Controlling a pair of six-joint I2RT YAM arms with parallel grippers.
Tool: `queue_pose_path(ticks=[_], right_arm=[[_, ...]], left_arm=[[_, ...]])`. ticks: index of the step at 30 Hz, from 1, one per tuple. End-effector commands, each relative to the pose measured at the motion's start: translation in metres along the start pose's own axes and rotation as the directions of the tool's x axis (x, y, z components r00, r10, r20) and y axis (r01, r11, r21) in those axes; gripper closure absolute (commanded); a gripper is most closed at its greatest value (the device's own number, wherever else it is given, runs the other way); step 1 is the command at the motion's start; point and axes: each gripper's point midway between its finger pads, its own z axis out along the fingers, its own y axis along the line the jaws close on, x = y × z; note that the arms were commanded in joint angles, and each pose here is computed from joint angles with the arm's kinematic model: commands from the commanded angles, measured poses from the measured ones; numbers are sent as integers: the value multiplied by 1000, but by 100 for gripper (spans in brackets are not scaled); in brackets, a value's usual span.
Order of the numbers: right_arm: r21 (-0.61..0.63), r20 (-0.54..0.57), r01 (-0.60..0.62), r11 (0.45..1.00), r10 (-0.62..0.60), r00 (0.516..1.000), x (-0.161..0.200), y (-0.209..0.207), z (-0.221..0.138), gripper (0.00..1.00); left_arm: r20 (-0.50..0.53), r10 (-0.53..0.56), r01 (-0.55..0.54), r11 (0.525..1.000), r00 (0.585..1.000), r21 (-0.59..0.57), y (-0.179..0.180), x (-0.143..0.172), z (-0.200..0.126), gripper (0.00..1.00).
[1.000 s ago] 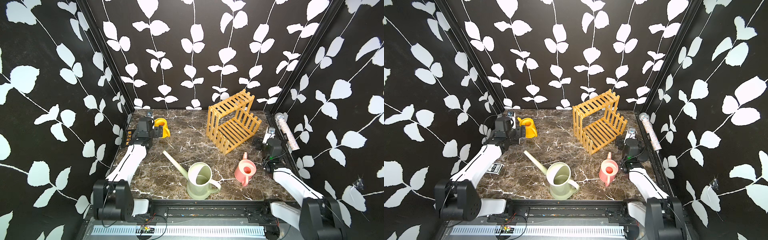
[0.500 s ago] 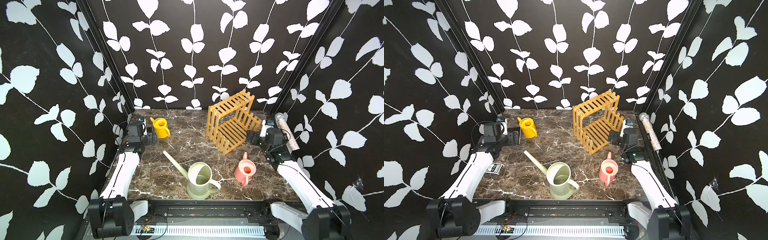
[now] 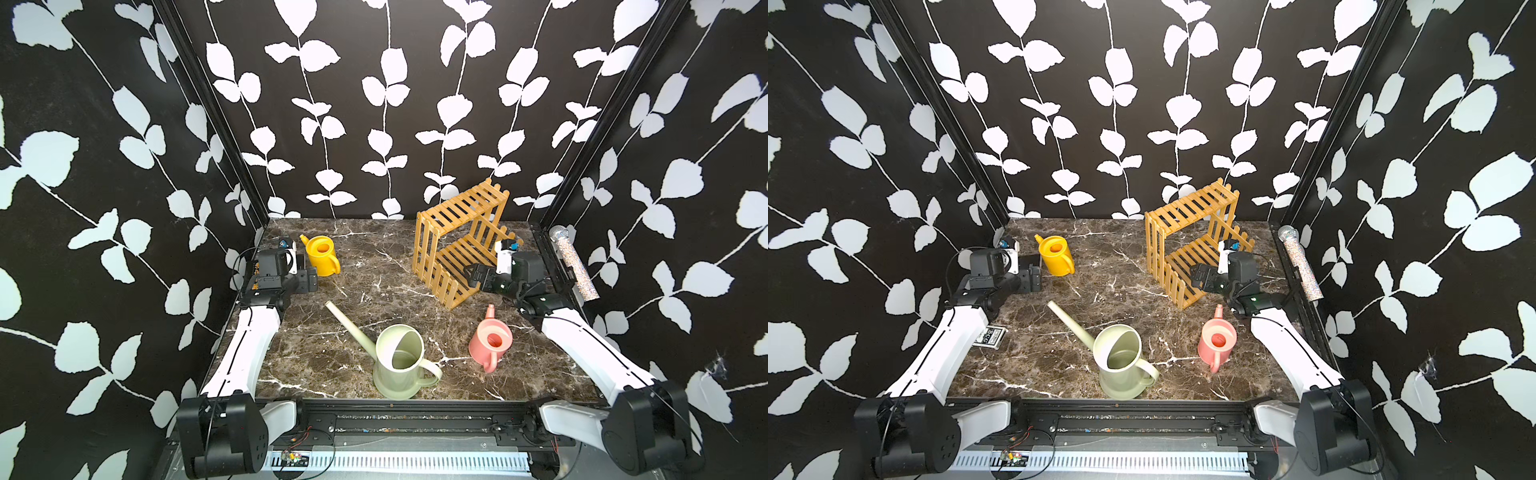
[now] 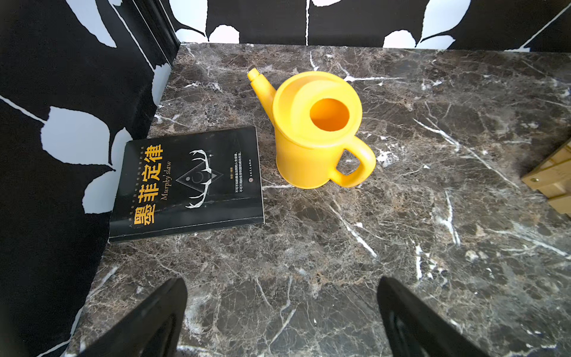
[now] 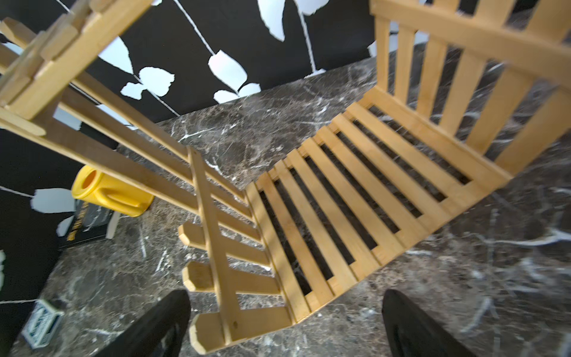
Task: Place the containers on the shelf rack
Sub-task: Adjust the shelf at the center of the board.
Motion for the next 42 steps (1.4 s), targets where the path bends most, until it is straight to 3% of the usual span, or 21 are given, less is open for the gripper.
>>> queue_pose_path(ticks=[1,12,28,42], right_arm=[[-99,6,-6,995,6,1000,-5,23,6,1],[-215,-58,-39,976,27,998,11,53,25,2],[-311,-177,-99,945,45,983,26,116,69,30],[-310,-170,-68,948,15,985,28,163,108,32]], left_arm=[[-11,-14,14,1000,1000,12,-1,5,2,2],[-18,-24,24,1000,1000,-8,3,3,5,2],[-27,-31,31,999,999,-10,4,3,8,2],[-28,-26,26,1000,999,-17,5,4,8,2]])
